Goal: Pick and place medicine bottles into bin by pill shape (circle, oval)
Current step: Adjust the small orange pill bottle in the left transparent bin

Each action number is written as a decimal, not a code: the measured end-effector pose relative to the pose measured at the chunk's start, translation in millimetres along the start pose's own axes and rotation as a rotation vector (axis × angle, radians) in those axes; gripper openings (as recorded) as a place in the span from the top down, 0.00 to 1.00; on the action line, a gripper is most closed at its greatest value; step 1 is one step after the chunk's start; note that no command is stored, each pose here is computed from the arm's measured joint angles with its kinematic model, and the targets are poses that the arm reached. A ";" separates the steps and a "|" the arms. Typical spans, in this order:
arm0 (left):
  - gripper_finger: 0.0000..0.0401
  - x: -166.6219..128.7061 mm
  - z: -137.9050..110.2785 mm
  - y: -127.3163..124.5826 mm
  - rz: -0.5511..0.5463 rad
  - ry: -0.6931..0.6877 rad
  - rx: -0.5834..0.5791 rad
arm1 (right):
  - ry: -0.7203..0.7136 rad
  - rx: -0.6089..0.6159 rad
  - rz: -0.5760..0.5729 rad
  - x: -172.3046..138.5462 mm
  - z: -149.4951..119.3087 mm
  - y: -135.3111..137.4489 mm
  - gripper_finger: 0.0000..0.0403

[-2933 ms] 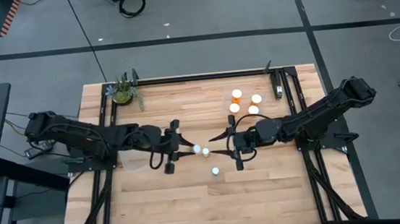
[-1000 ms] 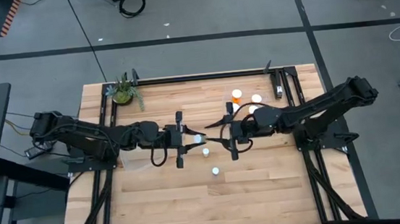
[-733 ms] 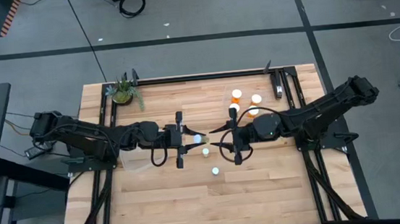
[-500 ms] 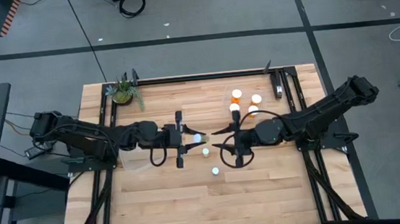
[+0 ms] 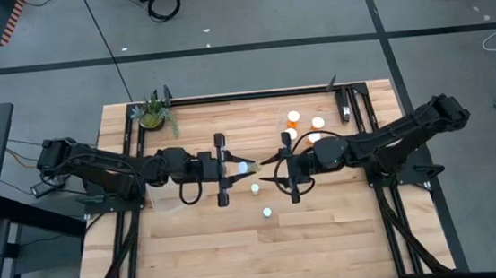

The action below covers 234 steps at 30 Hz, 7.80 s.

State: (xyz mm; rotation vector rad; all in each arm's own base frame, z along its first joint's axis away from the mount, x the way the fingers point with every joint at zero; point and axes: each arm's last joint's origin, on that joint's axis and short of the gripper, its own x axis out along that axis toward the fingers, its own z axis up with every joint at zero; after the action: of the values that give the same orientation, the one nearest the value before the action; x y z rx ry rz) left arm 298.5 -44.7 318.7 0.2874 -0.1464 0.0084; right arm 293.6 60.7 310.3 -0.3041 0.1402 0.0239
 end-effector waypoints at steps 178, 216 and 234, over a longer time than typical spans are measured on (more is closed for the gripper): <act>0.56 38.0 -55.6 -18.0 -0.021 0.336 0.094 | 0.392 0.067 -0.056 -8.5 -36.1 2.1 0.70; 0.69 42.0 -48.1 -16.5 -0.063 0.479 0.081 | 0.394 0.063 -0.031 -8.4 -36.5 3.2 0.64; 0.71 24.9 -60.8 -27.0 -0.124 0.710 0.028 | 0.518 0.092 -0.025 -16.8 -46.0 4.0 0.43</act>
State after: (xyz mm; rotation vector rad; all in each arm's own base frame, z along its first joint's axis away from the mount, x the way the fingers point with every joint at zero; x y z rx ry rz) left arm 332.6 -53.8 257.1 0.3066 0.5771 -0.0110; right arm 270.7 50.7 268.1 -0.2147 0.6497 -0.0868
